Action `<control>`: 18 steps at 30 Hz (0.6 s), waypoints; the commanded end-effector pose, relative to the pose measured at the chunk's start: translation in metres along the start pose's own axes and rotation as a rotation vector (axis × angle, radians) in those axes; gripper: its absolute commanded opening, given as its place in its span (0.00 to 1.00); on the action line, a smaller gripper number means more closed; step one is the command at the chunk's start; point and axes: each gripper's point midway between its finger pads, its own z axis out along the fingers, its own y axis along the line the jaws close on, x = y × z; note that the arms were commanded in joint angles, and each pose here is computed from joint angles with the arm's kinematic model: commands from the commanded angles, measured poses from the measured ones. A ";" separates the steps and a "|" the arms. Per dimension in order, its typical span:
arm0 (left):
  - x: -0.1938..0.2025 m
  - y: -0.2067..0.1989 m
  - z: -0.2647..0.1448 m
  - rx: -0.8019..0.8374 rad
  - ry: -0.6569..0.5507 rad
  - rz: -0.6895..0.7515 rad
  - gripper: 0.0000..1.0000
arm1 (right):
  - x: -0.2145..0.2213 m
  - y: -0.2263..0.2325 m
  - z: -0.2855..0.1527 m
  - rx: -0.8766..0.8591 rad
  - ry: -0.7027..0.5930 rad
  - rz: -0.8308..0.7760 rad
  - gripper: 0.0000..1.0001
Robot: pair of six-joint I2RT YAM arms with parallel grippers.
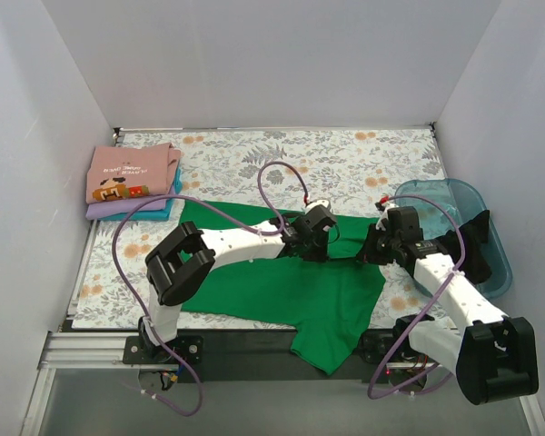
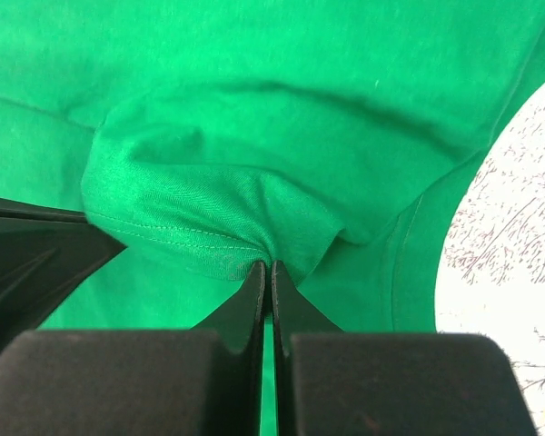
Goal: Fold and stack the t-shirts
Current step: Fold the tshirt
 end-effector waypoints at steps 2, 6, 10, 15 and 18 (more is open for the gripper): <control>-0.005 -0.021 -0.040 0.107 0.029 0.088 0.00 | 0.019 0.003 -0.007 -0.039 0.042 -0.013 0.01; 0.002 -0.009 -0.038 0.044 0.079 0.137 0.00 | 0.025 0.006 -0.010 -0.064 0.045 -0.024 0.01; 0.022 -0.005 -0.039 0.052 0.167 0.154 0.00 | 0.034 0.008 -0.014 -0.081 0.068 -0.035 0.01; 0.034 0.006 -0.040 0.027 0.211 0.171 0.00 | 0.049 0.009 -0.017 -0.100 0.103 -0.025 0.01; 0.041 0.004 -0.042 0.043 0.252 0.176 0.09 | 0.056 0.009 -0.020 -0.097 0.127 -0.009 0.06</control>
